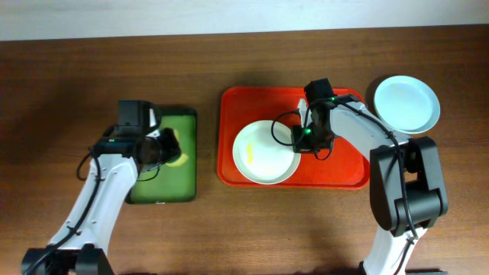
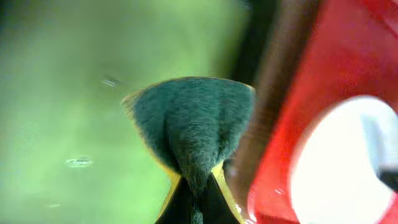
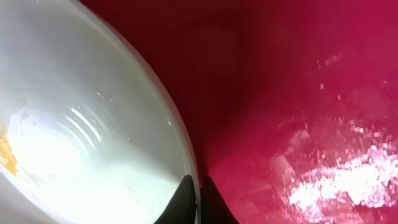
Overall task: Clean dirty plates on tray and stack at the side
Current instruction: 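Scrub the white plate with the sponge in the left gripper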
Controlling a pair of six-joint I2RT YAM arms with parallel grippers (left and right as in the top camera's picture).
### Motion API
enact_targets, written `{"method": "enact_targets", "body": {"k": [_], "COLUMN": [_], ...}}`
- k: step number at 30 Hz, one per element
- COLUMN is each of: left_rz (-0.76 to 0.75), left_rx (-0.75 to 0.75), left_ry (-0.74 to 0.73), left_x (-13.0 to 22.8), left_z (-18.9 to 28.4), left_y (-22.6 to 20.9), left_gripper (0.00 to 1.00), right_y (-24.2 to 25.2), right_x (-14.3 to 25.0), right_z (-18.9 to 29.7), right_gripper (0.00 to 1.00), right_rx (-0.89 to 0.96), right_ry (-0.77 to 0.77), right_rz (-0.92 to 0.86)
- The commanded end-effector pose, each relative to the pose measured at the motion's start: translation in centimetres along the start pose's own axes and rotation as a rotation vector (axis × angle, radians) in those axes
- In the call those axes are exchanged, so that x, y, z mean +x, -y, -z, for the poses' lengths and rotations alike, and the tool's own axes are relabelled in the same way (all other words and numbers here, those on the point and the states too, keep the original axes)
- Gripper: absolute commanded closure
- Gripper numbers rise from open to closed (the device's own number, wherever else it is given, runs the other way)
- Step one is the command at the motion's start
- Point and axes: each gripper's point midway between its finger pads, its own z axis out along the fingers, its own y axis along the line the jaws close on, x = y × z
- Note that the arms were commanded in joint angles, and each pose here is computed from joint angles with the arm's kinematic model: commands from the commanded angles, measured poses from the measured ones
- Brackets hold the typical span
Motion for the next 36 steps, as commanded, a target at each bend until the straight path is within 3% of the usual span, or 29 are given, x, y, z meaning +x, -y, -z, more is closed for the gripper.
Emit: {"method": "enact_targets", "body": {"k": [1,7,11,13,17,20,21,24,28,32,36], "left_rz": [-0.138,-0.218,-0.269,-0.272,-0.299,-0.344,-0.336,-0.318,-0.335,-0.344,-0.438], "left_rx": [0.145,0.274,0.316,0.245,-0.043,-0.055,-0.095,-0.05,0.213,0.156,0.038], "left_ry": [-0.02,-0.026,-0.023,-0.017,0.093,0.141,0.221,0.303,0.138,0.021,0.053], "left_x": [2.1,6.3,9.1,9.5,7.6,6.2,4.3,2.7,5.9,8.4,7.8], "left_z": [-0.2,-5.0,-9.9,-11.9,-12.9,-11.2,-8.6,-4.9,-6.1,-11.9,-12.9], "left_y": [6.6,15.8,19.1,17.8,12.4,12.8,12.9,14.1,18.6,16.7,14.4], "left_gripper": [1.0,1.0,1.0,1.0,1.0,1.0,1.0,1.0,1.0,1.0,1.0], "right_y": [0.8,0.6,0.6,0.6,0.7,0.7,0.8,0.7,0.7,0.8,0.8], "right_x": [0.8,1.5,1.6,1.6,1.6,1.8,1.8,1.8,1.8,1.8,1.9], "right_z": [-1.3,-2.3,-2.3,-2.3,-2.3,-2.3,-2.3,-2.3,-2.3,-2.3,-2.3], "right_gripper": [0.96,0.96,0.96,0.96,0.96,0.96,0.96,0.96,0.96,0.96,0.96], "right_rx": [0.046,0.032,0.033,0.033,0.033,0.038,0.039,0.038,0.038,0.038,0.039], "right_ry": [-0.018,-0.026,-0.029,-0.032,-0.032,-0.039,-0.04,-0.038,-0.038,-0.037,-0.042], "right_rz": [0.002,-0.046,-0.046,-0.047,-0.047,-0.048,-0.048,-0.048,-0.048,-0.049,-0.05]}}
